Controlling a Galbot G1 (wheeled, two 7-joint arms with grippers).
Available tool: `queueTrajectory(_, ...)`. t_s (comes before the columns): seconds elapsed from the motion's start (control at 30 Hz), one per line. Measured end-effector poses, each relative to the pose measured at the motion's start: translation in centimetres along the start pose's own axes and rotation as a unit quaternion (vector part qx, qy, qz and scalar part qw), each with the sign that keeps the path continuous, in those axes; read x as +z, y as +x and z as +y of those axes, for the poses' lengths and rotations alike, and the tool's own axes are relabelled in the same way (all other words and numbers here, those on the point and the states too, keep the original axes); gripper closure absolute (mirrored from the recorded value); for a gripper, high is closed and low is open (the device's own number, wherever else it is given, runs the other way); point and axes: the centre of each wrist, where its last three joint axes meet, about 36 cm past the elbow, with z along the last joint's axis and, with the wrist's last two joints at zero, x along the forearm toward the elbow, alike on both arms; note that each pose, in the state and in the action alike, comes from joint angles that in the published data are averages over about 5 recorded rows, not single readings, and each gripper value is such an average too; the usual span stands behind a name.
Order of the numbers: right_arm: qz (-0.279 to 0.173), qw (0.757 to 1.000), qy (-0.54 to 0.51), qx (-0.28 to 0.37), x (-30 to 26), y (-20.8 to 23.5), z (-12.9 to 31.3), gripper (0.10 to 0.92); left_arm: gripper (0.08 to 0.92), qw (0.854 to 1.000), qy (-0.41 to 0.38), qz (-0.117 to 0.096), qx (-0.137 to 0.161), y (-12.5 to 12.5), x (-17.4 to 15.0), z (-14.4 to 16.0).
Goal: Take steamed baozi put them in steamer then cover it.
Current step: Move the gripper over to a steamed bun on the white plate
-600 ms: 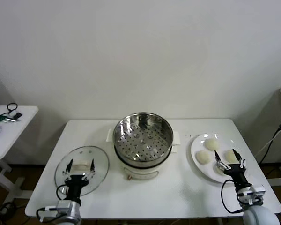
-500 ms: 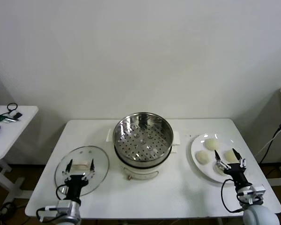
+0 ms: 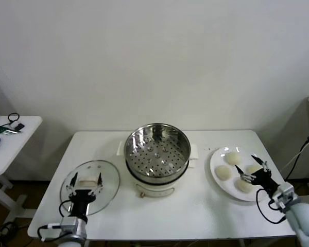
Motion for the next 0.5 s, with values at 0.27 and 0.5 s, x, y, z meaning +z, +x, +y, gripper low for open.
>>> queueTrajectory(0.27,0.084,0.978,0.142,-0.126,-3.6,-2.5,-7.9,0.200,0.177,1.000,-0.008,0.001,0.000,-0.2,-0.2,0.4)
queueTrajectory(0.5,0.146,0.940,0.228,-0.208,-7.3,-6.4,-11.8,0.200,0.177,1.000,-0.015,0.004,0.000,-0.2,-0.2,0.9)
